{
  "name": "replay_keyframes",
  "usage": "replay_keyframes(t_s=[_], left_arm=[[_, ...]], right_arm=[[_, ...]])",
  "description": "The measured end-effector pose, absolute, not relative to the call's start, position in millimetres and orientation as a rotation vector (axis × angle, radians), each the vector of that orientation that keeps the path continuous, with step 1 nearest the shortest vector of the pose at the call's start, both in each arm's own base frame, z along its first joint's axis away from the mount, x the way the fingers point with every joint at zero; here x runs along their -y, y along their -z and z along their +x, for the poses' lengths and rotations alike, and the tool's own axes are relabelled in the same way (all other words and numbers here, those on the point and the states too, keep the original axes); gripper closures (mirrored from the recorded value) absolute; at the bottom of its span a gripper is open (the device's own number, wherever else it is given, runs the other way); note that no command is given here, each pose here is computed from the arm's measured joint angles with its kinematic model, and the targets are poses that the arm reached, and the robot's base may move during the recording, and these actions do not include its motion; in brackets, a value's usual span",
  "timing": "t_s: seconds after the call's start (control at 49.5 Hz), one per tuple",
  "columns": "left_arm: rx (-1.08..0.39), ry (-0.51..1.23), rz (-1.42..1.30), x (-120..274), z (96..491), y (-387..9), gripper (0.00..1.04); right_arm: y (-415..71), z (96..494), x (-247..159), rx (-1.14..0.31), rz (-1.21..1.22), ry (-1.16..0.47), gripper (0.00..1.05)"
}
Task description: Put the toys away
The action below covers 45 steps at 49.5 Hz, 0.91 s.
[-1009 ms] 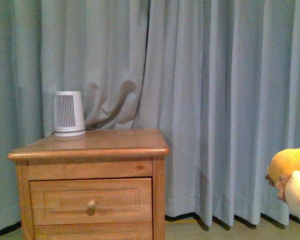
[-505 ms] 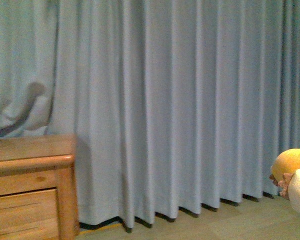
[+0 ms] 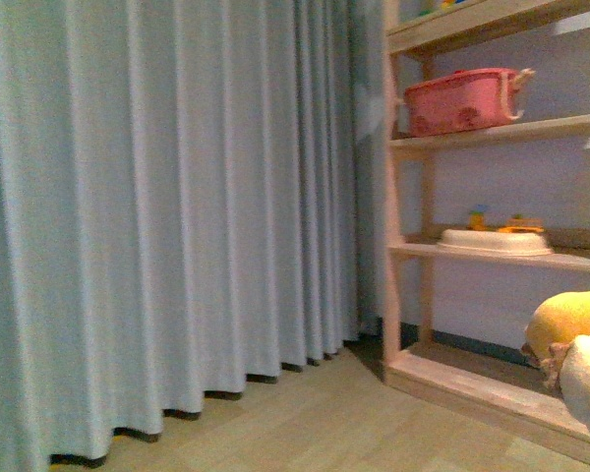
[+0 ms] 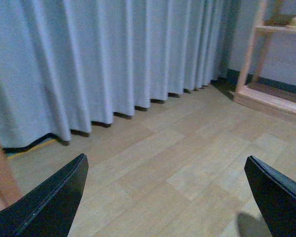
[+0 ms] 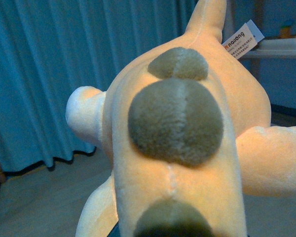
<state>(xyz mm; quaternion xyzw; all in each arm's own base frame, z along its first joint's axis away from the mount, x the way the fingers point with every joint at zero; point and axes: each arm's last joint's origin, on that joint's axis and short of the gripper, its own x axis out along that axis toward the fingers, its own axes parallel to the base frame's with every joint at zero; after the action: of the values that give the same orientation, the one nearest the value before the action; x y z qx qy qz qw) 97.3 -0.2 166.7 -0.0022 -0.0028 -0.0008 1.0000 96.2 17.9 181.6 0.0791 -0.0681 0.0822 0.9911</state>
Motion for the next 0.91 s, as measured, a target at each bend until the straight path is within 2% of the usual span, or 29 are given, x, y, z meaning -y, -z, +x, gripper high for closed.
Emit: replay_keyframes(t_s=[0.908], left_arm=[[0.006, 0.003, -0.004, 0.3, 97.3, -166.7, 0.06]], right_arm=[[-181.6, 96.2, -17.8, 0.136, 0.159, -0.161, 0.97]])
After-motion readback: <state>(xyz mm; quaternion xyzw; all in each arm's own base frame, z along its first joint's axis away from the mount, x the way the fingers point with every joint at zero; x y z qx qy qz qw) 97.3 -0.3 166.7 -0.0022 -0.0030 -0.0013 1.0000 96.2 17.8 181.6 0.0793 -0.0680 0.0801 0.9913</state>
